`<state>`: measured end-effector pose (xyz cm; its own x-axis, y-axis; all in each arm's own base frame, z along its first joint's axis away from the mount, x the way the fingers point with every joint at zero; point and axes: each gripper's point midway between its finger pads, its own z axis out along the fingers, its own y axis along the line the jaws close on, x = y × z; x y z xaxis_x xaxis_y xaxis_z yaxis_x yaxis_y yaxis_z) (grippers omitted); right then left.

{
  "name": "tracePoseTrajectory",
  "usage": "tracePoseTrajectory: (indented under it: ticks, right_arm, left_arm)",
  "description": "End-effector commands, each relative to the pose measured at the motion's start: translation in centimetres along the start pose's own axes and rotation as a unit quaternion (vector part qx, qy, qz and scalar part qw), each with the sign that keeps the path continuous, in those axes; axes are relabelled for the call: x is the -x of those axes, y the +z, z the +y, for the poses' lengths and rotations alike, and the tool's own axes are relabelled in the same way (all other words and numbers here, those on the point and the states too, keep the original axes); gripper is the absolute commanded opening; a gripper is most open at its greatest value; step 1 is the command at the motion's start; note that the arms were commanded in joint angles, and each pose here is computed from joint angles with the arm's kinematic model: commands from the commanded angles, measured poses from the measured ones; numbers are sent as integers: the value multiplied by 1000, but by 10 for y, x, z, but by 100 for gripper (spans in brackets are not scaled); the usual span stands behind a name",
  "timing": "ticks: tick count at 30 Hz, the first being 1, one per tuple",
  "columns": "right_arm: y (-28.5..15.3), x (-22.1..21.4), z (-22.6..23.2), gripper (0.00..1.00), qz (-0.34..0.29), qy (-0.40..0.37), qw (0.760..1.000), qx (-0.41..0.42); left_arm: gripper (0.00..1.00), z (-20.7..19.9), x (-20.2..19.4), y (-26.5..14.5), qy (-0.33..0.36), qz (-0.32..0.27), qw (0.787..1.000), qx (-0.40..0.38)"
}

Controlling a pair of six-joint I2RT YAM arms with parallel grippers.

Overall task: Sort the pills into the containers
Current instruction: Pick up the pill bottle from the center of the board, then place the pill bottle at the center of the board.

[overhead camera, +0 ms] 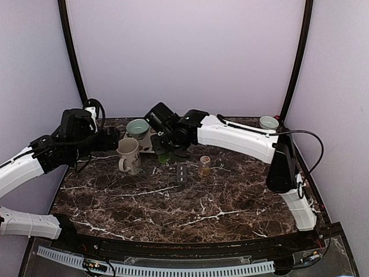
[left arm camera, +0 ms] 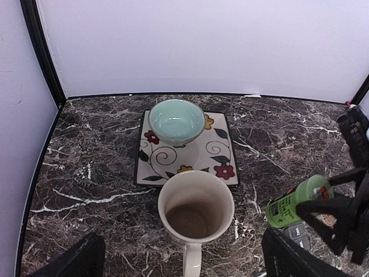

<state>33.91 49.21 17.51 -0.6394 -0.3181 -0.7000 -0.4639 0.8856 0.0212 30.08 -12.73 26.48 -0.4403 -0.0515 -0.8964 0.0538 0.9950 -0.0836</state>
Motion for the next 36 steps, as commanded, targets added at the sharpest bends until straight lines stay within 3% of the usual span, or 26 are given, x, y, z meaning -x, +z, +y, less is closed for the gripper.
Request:
tracePoseTrajectory:
  ticks: [1, 10, 18, 36]
  right_arm:
    - [-58, 60, -51, 14, -80, 35, 995, -52]
    - [-102, 56, -157, 14, -100, 90, 978, -162]
    - [-108, -3, -231, 14, -56, 136, 963, -225]
    - [-51, -94, -259, 16, 12, 201, 958, -204]
  left_arm:
    - [98, -9, -4, 3, -4, 3, 1000, -22]
    - [96, -25, -19, 9, 3, 31, 998, -60]
    - [95, -38, -31, 16, 3, 58, 995, -83]
    - [94, -48, -38, 14, 13, 71, 992, -99]
